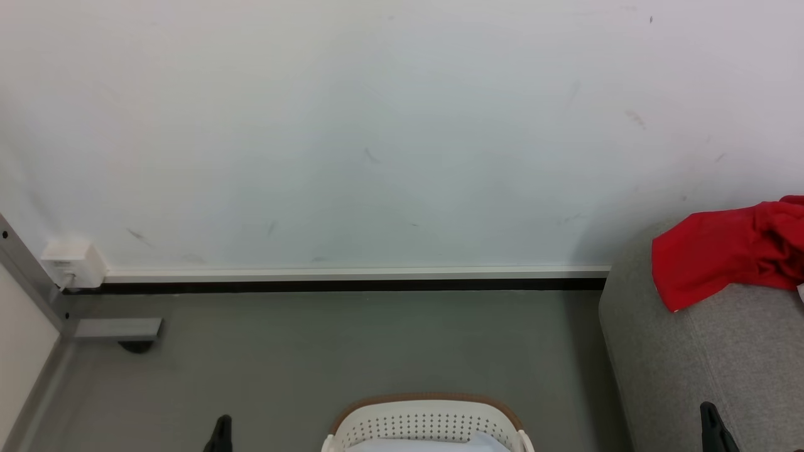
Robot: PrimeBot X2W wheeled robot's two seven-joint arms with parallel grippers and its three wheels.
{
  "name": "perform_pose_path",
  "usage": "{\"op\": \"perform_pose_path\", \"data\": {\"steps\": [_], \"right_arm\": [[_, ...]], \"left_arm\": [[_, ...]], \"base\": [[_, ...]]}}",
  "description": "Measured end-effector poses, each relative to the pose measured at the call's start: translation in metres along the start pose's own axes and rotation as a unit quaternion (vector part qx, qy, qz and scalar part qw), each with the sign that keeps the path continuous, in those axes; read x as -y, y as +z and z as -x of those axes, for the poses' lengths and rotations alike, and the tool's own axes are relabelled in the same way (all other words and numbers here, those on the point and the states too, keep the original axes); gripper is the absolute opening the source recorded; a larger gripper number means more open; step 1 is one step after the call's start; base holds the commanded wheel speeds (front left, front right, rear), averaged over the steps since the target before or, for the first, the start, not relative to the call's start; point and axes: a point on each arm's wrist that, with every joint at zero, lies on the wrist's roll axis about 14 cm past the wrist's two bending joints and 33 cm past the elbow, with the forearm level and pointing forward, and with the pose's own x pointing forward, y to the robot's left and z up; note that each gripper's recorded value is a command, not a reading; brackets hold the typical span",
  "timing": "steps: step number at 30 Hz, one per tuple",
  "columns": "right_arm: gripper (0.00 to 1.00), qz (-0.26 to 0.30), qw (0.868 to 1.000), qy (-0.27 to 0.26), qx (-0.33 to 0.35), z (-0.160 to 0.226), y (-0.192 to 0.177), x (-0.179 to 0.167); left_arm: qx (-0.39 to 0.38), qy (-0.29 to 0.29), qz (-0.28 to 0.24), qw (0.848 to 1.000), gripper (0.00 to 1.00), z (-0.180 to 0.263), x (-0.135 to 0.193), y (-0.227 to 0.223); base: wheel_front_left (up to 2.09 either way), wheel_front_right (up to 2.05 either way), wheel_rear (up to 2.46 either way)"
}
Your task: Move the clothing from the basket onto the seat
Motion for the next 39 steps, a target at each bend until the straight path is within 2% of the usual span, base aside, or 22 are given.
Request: {"op": "perform_pose_path", "data": {"steps": [17, 39], "right_arm": [[0.0, -0.121, 0.993, -0.005, 0.003, -0.012, 0.008, -0.003], [0.0, -0.249, 0.968, 0.0, 0.002, -0.024, 0.016, -0.008]], "left_arm": [[0.007, 0.007, 0.122, 0.992, 0.0, -0.01, 0.0, 0.012], [0.012, 0.001, 0.247, 0.969, 0.0, -0.019, 0.002, 0.024]], "base": [[0.0, 0.0, 0.0], [0.0, 0.0, 0.0]]}}
